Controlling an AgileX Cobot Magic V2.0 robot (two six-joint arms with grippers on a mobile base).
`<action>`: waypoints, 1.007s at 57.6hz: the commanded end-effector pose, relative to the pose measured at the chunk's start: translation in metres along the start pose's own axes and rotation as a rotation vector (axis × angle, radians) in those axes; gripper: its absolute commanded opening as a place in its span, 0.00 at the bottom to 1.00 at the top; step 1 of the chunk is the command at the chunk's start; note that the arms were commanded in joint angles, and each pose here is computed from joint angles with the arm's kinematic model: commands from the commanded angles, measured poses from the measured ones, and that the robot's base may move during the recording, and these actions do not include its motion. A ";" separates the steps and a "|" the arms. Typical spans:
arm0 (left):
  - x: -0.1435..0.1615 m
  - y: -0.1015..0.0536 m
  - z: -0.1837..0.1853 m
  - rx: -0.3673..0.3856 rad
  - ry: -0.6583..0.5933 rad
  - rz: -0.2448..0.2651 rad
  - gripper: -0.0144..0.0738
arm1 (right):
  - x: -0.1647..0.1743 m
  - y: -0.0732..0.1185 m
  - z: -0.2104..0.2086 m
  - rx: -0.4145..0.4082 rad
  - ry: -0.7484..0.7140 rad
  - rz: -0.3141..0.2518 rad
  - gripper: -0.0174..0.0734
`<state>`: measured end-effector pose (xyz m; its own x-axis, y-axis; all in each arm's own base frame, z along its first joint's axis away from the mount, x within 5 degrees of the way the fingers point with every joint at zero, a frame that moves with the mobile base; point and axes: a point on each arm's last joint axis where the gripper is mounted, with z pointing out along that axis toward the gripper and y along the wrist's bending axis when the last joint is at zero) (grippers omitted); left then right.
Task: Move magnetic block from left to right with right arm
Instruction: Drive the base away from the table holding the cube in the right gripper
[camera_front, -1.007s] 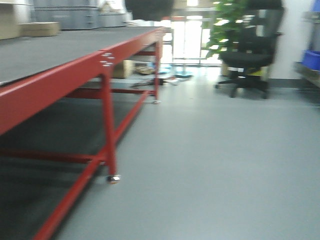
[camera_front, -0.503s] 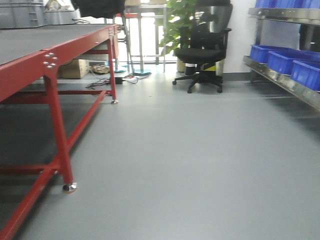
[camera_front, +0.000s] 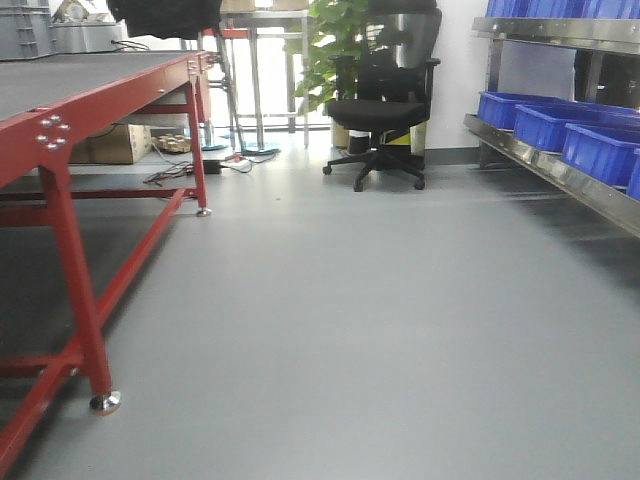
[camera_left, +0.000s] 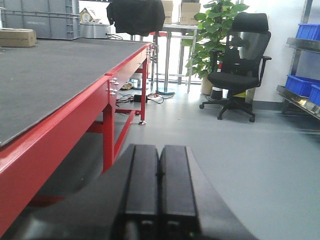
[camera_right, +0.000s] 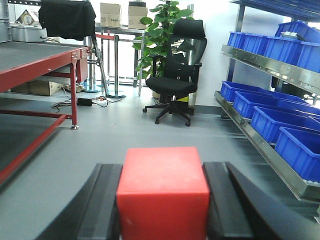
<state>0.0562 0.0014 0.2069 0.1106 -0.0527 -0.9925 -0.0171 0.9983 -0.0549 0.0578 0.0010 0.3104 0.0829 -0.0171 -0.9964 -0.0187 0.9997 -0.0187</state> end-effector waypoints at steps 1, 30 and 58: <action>-0.006 0.000 -0.001 0.002 -0.093 -0.003 0.02 | -0.017 0.000 0.000 0.006 -0.107 -0.018 0.46; -0.006 0.000 -0.001 0.002 -0.093 -0.003 0.02 | -0.017 0.000 0.000 0.006 -0.107 -0.018 0.46; -0.006 0.000 -0.001 0.002 -0.093 -0.003 0.02 | -0.017 0.000 0.000 0.006 -0.107 -0.018 0.46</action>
<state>0.0562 0.0014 0.2069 0.1106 -0.0527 -0.9925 -0.0171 0.9983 -0.0549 0.0578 0.0010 0.3104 0.0829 -0.0171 -0.9964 -0.0187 0.9997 -0.0187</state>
